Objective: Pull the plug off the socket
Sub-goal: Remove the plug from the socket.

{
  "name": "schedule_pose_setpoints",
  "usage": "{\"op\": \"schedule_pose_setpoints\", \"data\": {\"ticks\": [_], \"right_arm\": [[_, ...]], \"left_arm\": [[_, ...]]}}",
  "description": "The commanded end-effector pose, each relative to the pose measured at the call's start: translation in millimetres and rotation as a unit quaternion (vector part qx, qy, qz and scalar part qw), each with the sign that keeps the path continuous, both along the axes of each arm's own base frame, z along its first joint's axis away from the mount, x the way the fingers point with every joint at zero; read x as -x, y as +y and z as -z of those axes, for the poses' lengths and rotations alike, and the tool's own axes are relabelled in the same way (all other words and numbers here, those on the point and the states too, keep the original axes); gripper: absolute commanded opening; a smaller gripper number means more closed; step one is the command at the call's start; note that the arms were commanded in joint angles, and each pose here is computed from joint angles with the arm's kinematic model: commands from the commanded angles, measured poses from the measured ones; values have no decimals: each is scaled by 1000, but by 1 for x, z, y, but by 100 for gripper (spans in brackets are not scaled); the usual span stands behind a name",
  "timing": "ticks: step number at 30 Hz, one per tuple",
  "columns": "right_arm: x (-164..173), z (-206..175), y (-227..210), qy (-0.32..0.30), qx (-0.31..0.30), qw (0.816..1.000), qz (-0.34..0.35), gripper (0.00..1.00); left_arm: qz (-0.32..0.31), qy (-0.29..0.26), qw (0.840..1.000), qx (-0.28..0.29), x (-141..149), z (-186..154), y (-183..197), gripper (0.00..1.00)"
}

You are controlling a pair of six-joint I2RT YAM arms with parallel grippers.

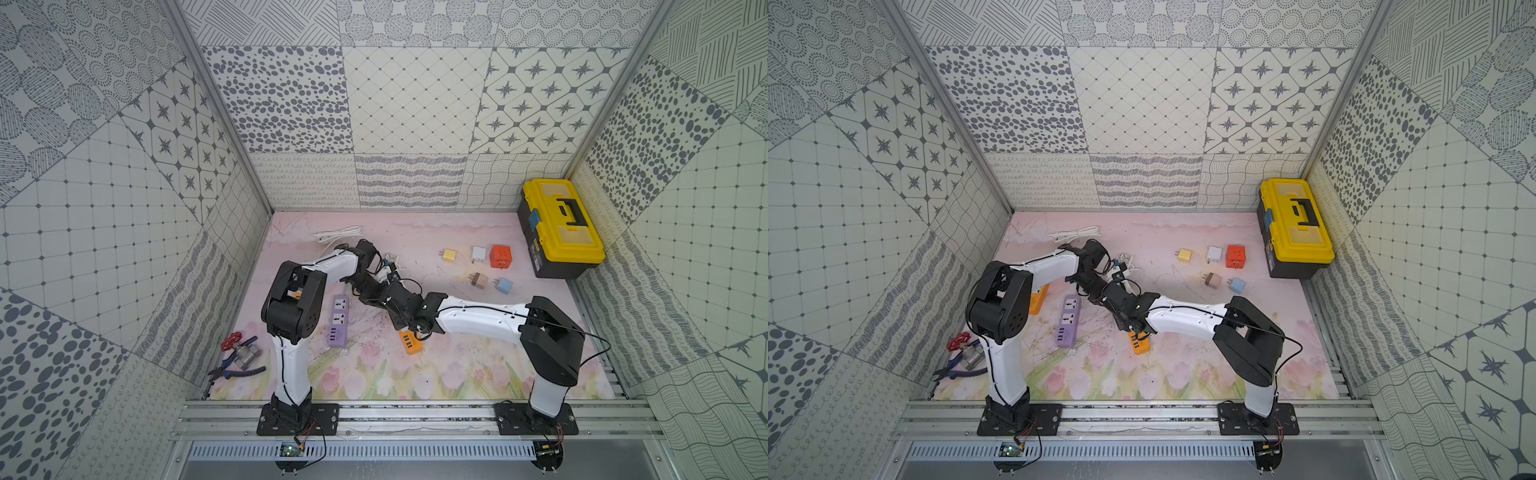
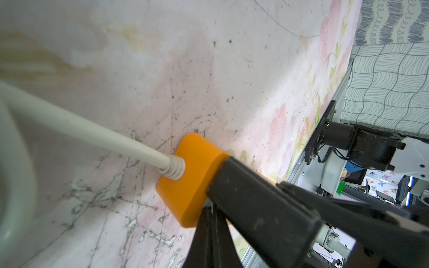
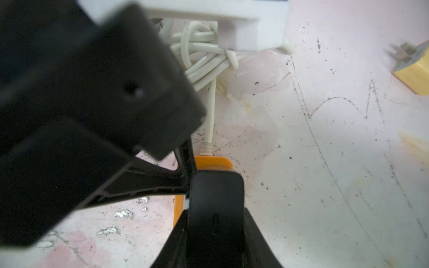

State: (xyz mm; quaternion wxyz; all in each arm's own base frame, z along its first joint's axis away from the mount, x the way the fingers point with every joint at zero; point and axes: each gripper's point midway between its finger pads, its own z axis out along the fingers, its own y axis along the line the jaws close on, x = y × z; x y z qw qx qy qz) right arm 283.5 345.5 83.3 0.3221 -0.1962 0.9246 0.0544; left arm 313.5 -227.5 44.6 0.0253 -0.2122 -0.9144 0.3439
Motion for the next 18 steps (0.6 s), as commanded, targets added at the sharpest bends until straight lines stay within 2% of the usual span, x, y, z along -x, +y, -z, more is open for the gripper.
{"op": "schedule_pose_setpoints", "data": {"ticks": [1,6,15,18], "right_arm": [[-20,-40,21,-16,-151,988,34,10],[-23,-36,15,-14,-155,987,52,7],[-18,-37,20,-27,-144,988,39,6],[-16,-38,22,-43,-126,990,35,6]], "left_arm": [[17,-15,1000,12,-2,-5,-1,0],[23,7,998,65,7,-20,-10,0],[4,27,999,27,-1,-4,-4,0],[-4,26,1000,-5,-6,7,2,0]]}}
